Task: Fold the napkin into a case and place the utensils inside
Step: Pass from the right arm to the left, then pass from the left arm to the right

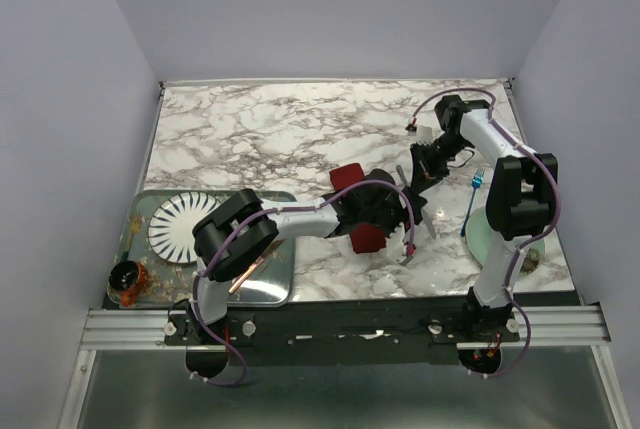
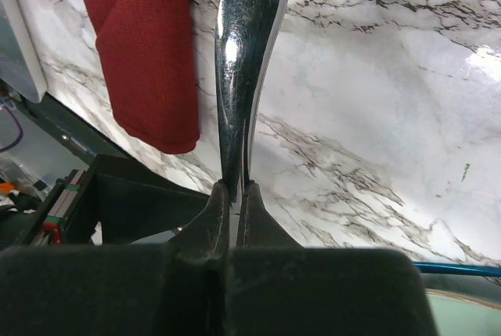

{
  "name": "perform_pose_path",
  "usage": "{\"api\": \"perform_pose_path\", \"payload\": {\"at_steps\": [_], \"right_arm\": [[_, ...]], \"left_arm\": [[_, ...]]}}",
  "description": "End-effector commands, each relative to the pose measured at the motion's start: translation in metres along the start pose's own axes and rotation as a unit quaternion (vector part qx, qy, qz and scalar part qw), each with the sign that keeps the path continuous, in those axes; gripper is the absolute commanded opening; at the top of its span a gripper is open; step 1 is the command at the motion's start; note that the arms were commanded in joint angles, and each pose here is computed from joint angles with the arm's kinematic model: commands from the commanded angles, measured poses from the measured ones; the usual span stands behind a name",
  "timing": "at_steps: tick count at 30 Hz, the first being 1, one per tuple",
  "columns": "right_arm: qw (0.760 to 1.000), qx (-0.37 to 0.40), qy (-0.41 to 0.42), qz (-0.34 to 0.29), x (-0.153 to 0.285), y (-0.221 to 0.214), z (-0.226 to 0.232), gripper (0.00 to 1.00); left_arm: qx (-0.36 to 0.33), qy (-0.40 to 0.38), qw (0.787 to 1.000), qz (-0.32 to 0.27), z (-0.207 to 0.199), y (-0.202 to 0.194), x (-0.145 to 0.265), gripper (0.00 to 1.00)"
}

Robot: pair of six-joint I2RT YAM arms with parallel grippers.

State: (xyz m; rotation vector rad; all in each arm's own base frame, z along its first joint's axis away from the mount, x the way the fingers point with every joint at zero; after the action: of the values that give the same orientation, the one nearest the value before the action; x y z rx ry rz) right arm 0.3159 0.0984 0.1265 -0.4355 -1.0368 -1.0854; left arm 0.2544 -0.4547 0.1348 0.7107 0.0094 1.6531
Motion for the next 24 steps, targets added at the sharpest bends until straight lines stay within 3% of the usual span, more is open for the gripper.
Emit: {"api": "perform_pose_path", "payload": {"at_steps": [1,5,7,8,9,13,15,16,18,19,22,24], "right_arm": [[0.999,-0.009,0.048,-0.007,0.002,-0.003,0.023,0.01],[0.998,-0.012,0.064,-0.001,0.001,-0.011,0.033,0.01],[0.998,-0.011,0.066,0.002,0.0,-0.015,0.036,0.01],[0.998,-0.011,0.069,0.001,0.001,-0.015,0.037,0.01],[0.998,-0.008,0.069,-0.001,0.003,-0.012,0.037,0.01],[0.997,0.022,0.074,-0.027,0.015,0.007,0.039,0.04],[0.996,0.046,0.068,-0.047,0.028,0.019,0.038,0.15],[0.993,0.072,0.054,-0.074,0.043,0.034,0.037,0.33],[0.989,0.091,0.04,-0.11,0.064,0.048,0.028,0.6],[0.986,0.105,0.031,-0.126,0.074,0.054,0.025,0.81],[0.968,0.142,0.002,-0.206,0.121,0.081,0.019,0.98],[0.95,0.159,-0.024,-0.269,0.152,0.096,0.012,1.0]], "left_arm": [[-0.007,0.002,1.0,-0.023,0.006,0.007,-0.008,0.7],[-0.007,-0.002,1.0,-0.019,0.004,0.001,-0.017,0.59],[-0.008,-0.002,1.0,-0.018,0.005,-0.001,-0.021,0.45],[-0.009,-0.001,1.0,-0.019,0.006,0.0,-0.023,0.35],[-0.01,0.001,1.0,-0.023,0.009,0.002,-0.024,0.03],[-0.006,0.02,0.999,-0.029,0.02,0.006,-0.021,0.0],[-0.01,0.029,0.999,-0.038,0.029,0.01,-0.014,0.0],[-0.007,0.035,0.998,-0.044,0.034,0.013,-0.011,0.0],[0.007,0.051,0.997,-0.05,0.049,0.018,0.0,0.0],[0.012,0.065,0.996,-0.055,0.058,0.021,0.006,0.0],[0.069,0.114,0.988,-0.079,0.094,0.031,0.032,0.0],[0.146,0.139,0.975,-0.094,0.117,0.038,0.052,0.0]]}}
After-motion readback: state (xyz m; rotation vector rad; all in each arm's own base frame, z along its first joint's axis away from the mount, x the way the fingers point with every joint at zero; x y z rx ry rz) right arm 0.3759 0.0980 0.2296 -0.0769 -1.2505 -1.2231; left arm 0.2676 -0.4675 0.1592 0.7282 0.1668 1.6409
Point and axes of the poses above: each gripper's point midway between its finger pads, its own x axis back along the fingers, its own z axis along the line the jaws close on, y = z × x, the point moved 4 cm from there along x, back along the fingers, and after that the axes turned 10 degrees about x, right-handed, at the moved point
